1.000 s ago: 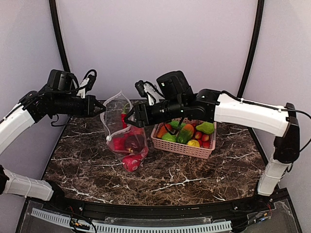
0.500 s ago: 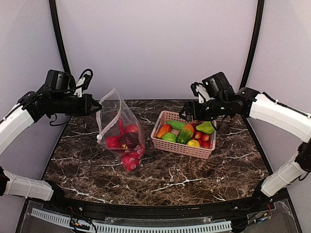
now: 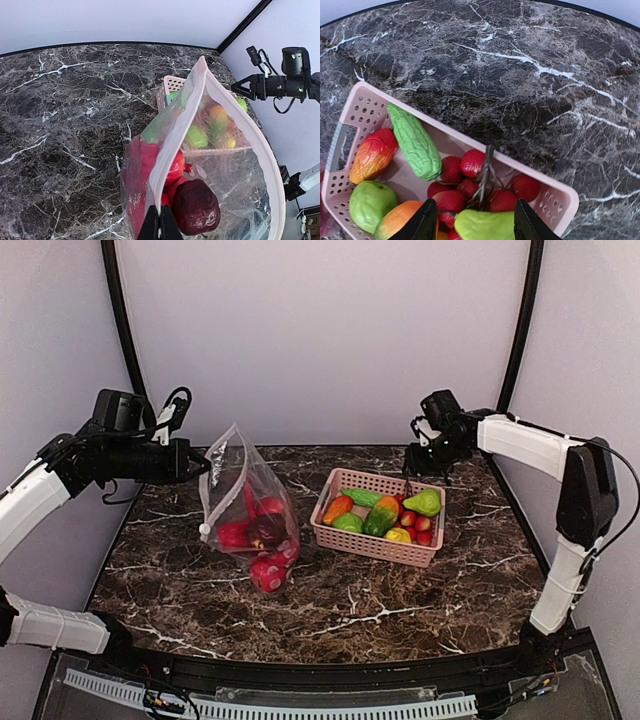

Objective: Place the food in the zip-top bag and seal the zipper
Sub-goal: Pick up the fake fruit from the bin.

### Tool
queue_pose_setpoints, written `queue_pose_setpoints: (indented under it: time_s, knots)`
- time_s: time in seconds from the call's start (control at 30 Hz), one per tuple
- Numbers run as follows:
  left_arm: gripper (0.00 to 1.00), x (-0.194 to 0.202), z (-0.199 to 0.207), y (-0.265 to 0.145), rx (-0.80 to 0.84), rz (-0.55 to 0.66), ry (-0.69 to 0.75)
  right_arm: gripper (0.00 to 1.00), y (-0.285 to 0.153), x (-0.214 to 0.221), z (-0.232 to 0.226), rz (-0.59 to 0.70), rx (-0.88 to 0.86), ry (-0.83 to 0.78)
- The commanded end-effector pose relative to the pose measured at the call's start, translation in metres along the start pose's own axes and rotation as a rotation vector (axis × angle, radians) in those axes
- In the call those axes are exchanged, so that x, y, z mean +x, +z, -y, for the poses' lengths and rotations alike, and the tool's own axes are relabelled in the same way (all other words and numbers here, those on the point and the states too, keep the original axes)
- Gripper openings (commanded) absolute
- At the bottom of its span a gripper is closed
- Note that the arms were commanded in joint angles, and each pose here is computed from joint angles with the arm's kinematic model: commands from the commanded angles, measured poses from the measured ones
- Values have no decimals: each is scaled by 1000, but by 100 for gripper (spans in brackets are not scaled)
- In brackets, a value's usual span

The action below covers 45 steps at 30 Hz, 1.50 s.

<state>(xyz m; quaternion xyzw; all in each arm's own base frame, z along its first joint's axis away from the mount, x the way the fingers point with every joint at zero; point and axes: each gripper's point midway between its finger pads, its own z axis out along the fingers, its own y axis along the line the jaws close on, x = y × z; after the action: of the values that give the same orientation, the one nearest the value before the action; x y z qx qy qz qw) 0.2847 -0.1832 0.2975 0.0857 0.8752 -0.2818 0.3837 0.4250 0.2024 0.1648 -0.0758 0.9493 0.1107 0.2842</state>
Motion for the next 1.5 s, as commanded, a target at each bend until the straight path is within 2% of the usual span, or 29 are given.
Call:
queue_pose_setpoints:
  time_s: [0.0, 0.2, 0.77, 0.9, 1.07, 1.33, 1.47]
  knots:
    - [1, -2, 5, -3, 30, 12, -6, 48, 27, -4, 8, -53, -15, -55]
    - [1, -7, 8, -1, 44, 16, -5, 38, 48, 0, 19, -97, -16, -42]
    - [1, -13, 12, 1, 55, 13, 0, 28, 89, 19, 28, -131, 11, 4]
    - [1, -14, 12, 1, 55, 15, -3, 16, 92, 17, 31, -109, 26, 20]
    - [1, -14, 13, -1, 54, 15, -3, 0, 79, 9, 29, -60, 21, 33]
    - [1, -17, 16, -4, 68, 27, -4, 0, 20, -17, 12, 125, -67, 30]
    - [1, -18, 20, -4, 86, 29, -6, 0, 6, -24, 6, 192, -90, 4]
